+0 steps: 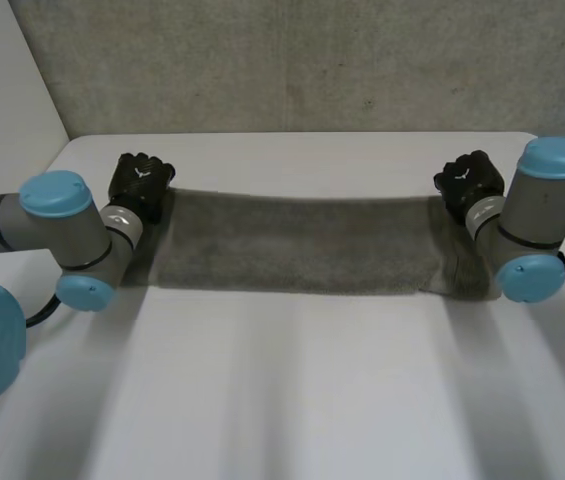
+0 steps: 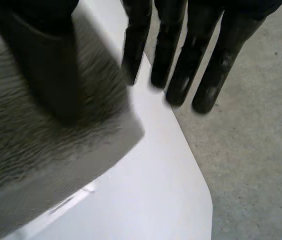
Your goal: Fold the towel.
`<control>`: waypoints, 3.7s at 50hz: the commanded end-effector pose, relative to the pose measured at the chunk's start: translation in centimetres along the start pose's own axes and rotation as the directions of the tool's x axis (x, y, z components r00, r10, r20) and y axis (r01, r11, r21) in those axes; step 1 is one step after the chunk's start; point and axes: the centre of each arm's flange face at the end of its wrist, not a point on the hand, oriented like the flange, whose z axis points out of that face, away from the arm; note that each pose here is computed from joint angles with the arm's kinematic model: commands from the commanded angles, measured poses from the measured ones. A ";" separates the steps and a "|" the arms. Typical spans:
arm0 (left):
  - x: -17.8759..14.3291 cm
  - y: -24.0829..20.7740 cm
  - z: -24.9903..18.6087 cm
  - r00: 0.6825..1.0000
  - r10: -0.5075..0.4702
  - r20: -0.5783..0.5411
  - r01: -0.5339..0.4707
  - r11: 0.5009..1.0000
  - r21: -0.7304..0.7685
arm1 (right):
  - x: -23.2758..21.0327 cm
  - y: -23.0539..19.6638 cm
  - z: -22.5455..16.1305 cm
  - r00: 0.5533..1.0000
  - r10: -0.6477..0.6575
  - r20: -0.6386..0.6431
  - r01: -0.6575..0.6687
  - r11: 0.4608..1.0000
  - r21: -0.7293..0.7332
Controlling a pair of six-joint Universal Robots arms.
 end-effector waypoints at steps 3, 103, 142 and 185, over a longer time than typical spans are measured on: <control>1.0 -0.4 -0.1 1.000 -0.015 -0.008 0.015 1.000 0.001 | -1.1 0.4 0.3 1.000 0.006 -0.007 -0.007 1.000 -0.022; 0.4 -5.6 -15.6 0.889 -0.457 0.017 0.457 0.884 -0.096 | 15.3 7.2 -8.0 0.967 0.186 -0.173 -0.214 0.965 -0.153; 1.8 -5.6 -15.9 0.893 -0.449 -0.019 0.444 0.889 -0.114 | -4.2 -3.3 -13.6 0.865 0.413 0.283 -0.415 0.908 -0.058; 2.4 -11.6 -15.9 0.886 -0.451 -0.106 0.458 0.887 0.057 | 1.9 -2.4 -15.5 0.936 0.197 0.293 -0.207 0.978 0.005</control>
